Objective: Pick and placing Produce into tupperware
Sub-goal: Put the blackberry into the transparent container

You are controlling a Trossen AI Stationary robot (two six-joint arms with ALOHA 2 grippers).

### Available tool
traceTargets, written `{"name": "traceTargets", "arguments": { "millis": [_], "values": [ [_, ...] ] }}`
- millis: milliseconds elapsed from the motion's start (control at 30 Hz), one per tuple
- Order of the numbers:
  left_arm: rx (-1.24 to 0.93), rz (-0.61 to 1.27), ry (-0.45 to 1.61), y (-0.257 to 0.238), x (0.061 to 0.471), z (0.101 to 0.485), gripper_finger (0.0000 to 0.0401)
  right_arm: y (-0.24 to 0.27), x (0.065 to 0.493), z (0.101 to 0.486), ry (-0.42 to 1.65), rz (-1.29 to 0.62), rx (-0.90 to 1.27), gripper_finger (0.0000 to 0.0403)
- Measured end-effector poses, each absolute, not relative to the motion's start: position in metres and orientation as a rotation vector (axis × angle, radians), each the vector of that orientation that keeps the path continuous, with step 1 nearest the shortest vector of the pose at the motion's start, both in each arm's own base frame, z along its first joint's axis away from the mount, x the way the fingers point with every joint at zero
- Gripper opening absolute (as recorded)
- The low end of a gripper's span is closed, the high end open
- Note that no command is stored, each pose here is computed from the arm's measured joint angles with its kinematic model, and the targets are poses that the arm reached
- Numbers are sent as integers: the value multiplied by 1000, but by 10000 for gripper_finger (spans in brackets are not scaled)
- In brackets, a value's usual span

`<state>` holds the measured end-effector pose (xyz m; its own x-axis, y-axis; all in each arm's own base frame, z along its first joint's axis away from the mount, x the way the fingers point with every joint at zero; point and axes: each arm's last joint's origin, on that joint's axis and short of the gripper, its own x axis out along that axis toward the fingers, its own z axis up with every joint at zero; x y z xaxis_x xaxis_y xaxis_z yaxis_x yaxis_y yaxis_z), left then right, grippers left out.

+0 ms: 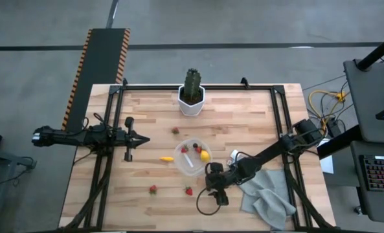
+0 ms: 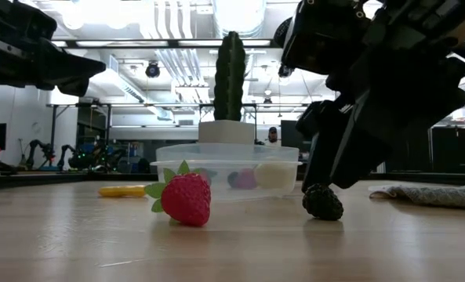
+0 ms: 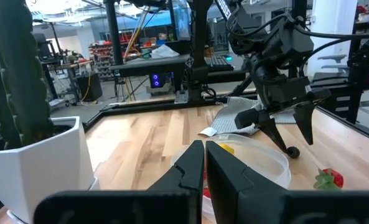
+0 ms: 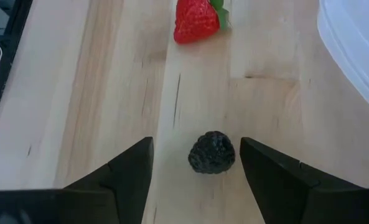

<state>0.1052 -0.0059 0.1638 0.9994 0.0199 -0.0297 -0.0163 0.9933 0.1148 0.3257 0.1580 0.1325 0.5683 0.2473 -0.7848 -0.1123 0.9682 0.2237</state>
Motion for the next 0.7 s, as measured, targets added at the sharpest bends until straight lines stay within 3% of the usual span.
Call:
{"name": "traceTargets", "arguments": {
  "millis": [700],
  "values": [
    [114, 17, 30, -6, 105, 164, 0, 154, 317, 119, 910, 214, 181, 233]
  ]
}}
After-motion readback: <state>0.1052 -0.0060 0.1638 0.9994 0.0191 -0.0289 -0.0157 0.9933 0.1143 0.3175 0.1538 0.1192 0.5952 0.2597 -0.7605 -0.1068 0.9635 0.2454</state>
